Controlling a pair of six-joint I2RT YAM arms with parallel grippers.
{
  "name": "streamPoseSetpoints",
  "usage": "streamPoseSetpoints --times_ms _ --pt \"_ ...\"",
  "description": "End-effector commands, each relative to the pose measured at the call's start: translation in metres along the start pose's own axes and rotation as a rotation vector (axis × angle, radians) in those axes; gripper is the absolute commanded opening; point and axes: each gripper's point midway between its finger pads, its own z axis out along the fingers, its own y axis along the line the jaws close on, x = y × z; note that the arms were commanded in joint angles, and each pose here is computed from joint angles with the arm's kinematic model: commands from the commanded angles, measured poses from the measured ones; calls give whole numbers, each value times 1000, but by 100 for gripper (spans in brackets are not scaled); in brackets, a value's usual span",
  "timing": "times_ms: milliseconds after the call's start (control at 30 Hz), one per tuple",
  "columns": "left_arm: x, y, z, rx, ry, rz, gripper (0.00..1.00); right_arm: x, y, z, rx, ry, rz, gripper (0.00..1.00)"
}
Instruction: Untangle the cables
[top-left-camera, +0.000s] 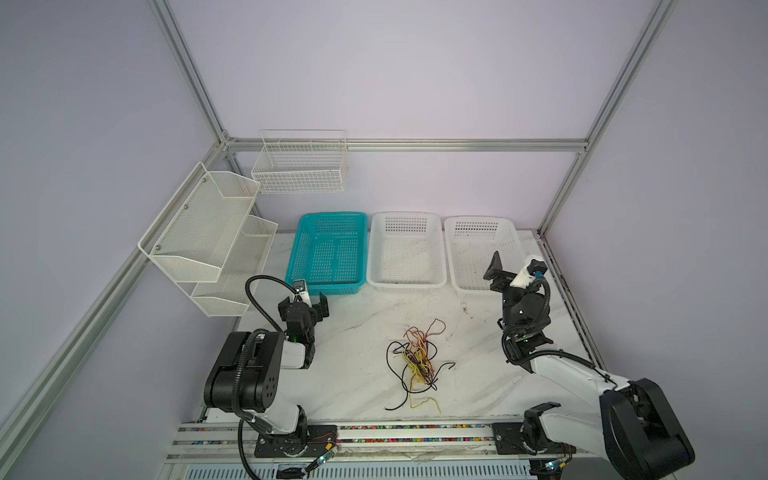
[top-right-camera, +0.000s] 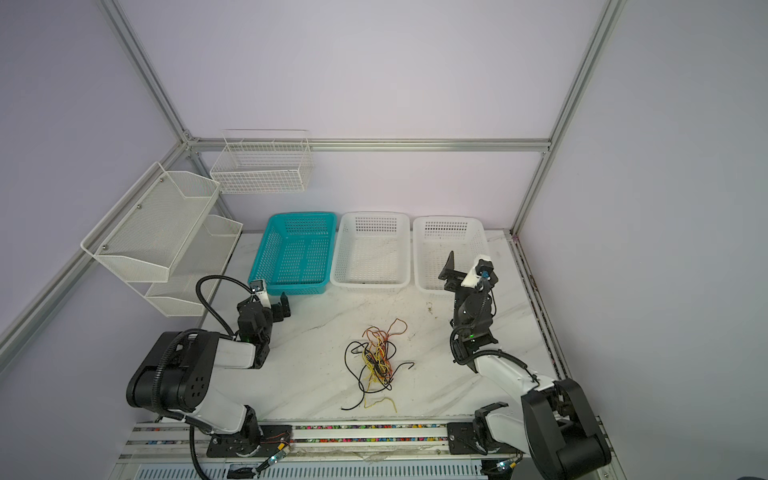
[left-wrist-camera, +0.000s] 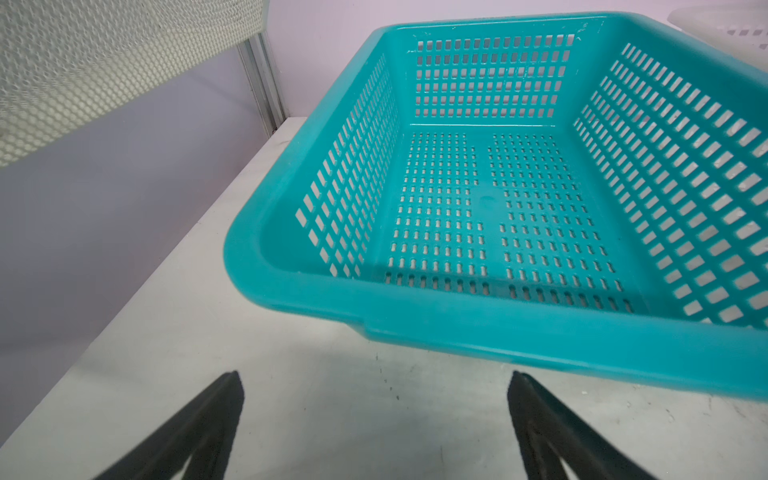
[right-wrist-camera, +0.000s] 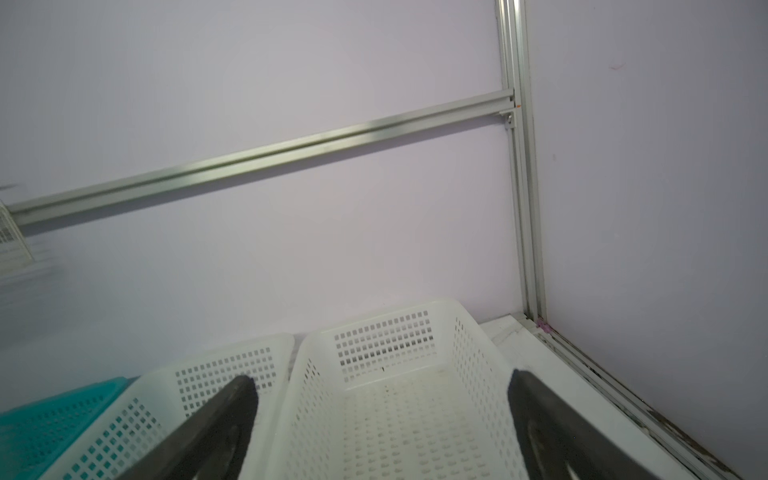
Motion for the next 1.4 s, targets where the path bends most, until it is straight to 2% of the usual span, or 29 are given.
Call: streamPoseSetpoints --times_ms 0,33,100,133,233,367,533,633,667,733,900,967,1033,1133,1267,1367 --pt "-21 1 2 -12 -72 -3 100 -24 37 -11 -206 31 165 97" --pt "-22 1 2 -11 -73 -3 100 -30 41 -16 -235 45 254 97" --pt "-22 1 3 -15 -74 -5 100 -33 33 -25 -183 112 511 97" --pt "-22 1 2 -15 -72 -5 100 -39 37 -31 -218 119 535 97" --pt "-28 -2 -2 4 -92 7 100 -44 49 -35 -271 167 508 97" --pt "-43 0 -9 -4 -48 0 100 -22 67 -27 -308 324 418 97" --pt "-92 1 -36 38 -48 -73 99 1 88 -30 -387 454 378 97" --pt "-126 -9 -63 144 -114 -157 99 21 98 -36 -394 555 348 97" --pt "-138 -11 -73 177 -131 -226 100 29 101 -40 -396 587 341 97" --pt "-150 -12 -89 228 -116 -371 100 43 108 -50 -413 642 324 97" --pt "-172 -53 -132 539 -50 -476 100 83 122 -79 -419 814 242 93" --pt "-168 -52 -137 536 -2 -562 100 96 124 -91 -422 867 220 92" --pt "-160 -37 -145 463 22 -697 100 106 124 -103 -421 915 211 92" --pt "-157 -33 -168 511 -20 -811 100 115 128 -122 -441 963 212 90" --pt "-147 -60 -176 647 98 -748 100 127 131 -145 -462 1036 212 88" --pt "-122 -67 -175 637 216 -708 100 144 132 -163 -463 1100 211 84"
